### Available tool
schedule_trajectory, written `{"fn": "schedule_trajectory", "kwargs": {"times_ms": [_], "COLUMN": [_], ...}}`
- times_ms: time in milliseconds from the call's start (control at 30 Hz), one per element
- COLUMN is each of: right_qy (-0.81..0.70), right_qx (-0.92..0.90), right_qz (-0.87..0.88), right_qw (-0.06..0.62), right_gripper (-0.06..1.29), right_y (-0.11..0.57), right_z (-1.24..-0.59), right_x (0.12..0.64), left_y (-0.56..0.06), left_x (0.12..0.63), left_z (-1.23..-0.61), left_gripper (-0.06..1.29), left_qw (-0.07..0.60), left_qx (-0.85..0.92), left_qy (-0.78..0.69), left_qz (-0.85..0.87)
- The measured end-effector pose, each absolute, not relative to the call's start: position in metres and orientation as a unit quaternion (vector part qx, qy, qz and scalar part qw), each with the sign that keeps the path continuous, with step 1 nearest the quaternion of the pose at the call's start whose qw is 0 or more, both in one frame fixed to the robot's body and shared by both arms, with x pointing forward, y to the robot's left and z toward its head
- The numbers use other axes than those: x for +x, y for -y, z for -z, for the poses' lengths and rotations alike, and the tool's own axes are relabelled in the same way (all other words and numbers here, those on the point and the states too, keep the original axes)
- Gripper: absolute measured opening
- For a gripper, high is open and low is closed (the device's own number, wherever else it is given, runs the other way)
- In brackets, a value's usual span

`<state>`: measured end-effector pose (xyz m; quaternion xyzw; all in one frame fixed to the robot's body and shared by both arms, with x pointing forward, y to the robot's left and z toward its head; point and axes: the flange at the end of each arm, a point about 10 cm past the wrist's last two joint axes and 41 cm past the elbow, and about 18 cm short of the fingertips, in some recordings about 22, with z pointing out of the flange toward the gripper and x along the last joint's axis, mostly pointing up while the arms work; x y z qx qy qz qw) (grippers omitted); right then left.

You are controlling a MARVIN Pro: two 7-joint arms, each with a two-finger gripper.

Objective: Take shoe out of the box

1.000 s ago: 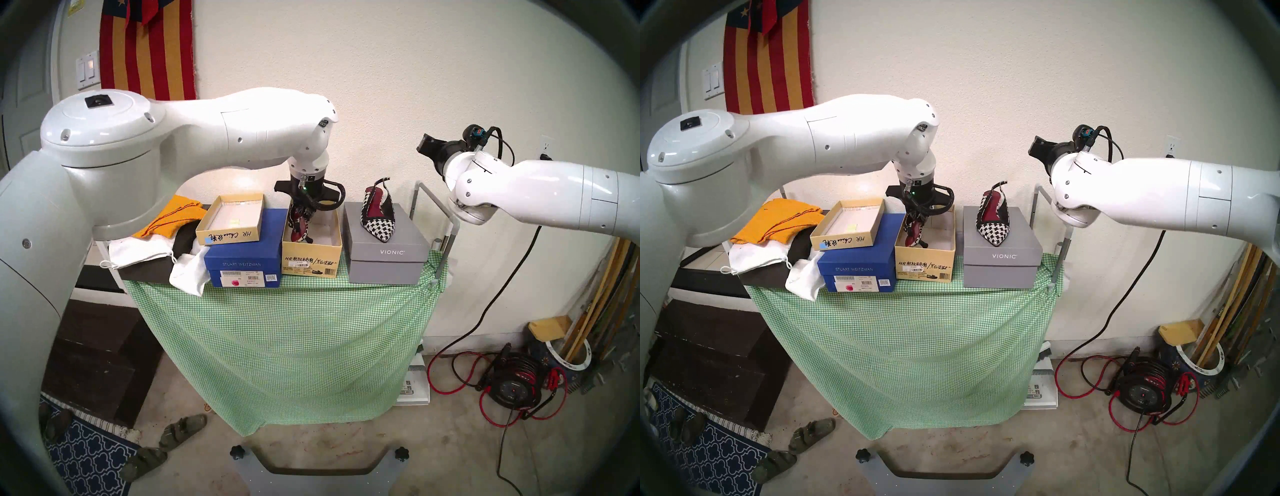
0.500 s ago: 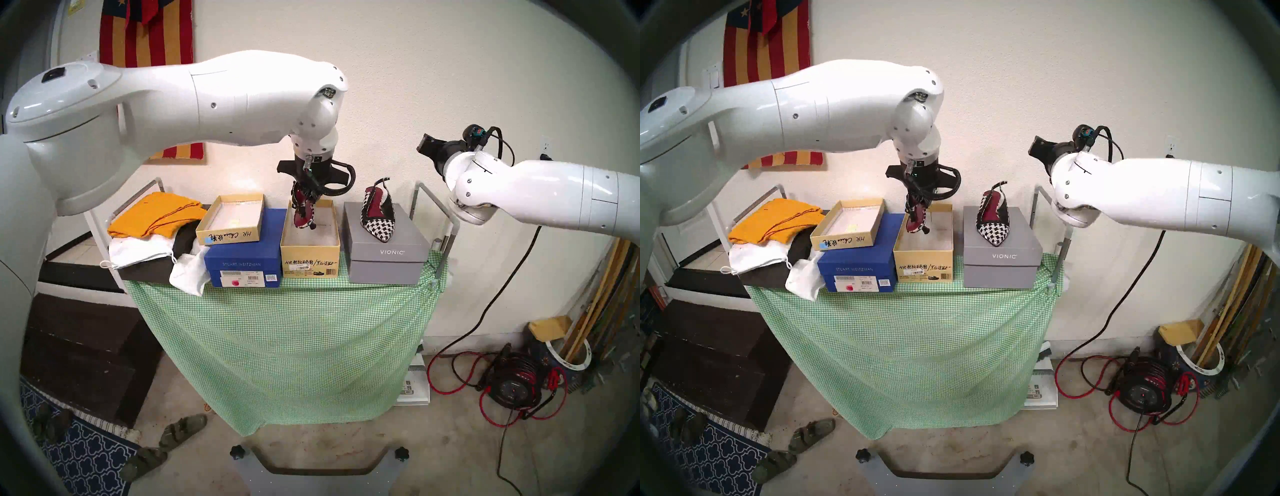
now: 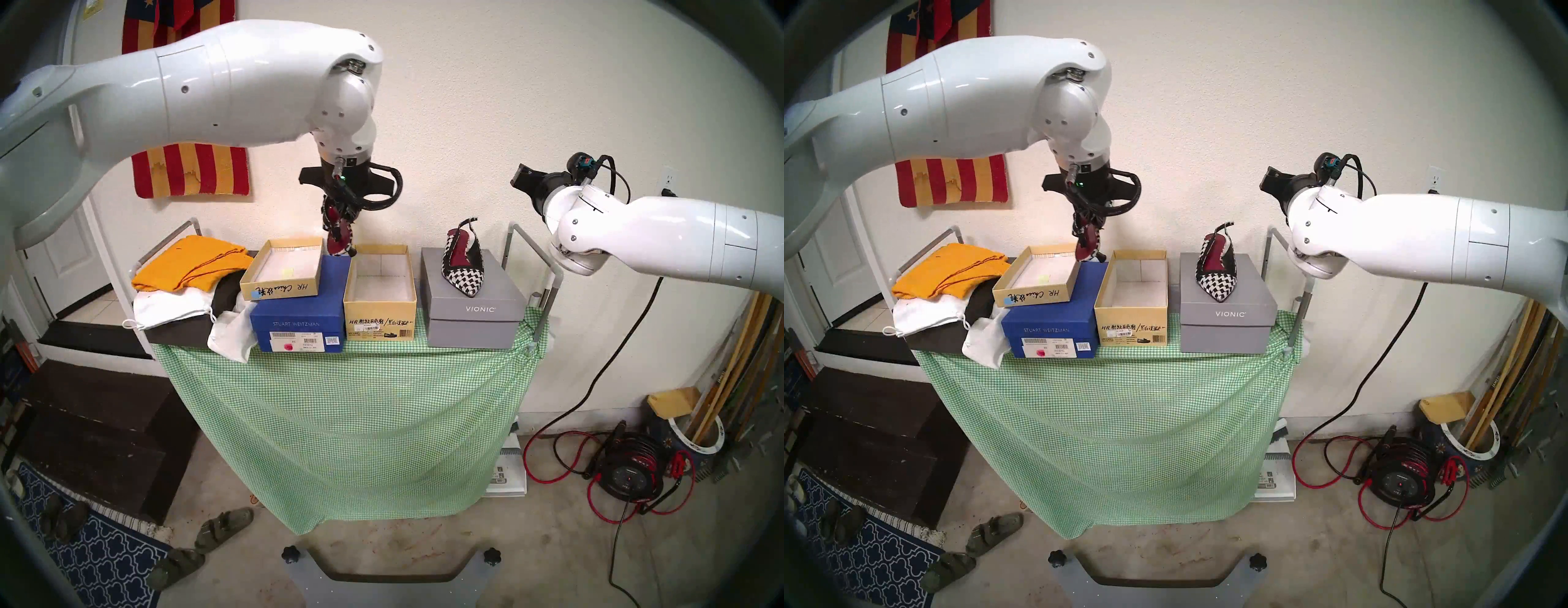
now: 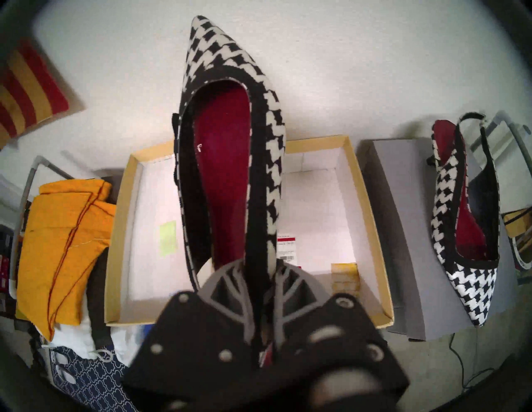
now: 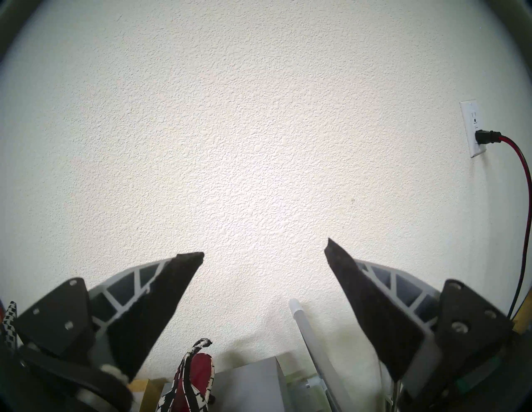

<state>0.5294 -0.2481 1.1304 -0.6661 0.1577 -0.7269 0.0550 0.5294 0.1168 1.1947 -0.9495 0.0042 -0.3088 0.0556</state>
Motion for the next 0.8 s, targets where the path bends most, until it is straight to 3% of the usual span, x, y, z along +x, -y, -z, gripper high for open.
{"fn": "schedule_trajectory", "kwargs": {"times_ms": [800], "right_qy": [-0.158], "right_qx": [-0.666], "right_qz": [0.727], "right_qw": [0.056], "right_gripper": [1.22], "right_y": [0.248], "right_z": [-1.13], "right_x": [0.529], "left_y": [-0.245], "left_x": [0.548], "left_z": [-1.198], "left_gripper": [0.07], "left_qw": [0.029], "left_qx": [-0.95], "left_qy": [0.084], "left_qz": [0.298]}}
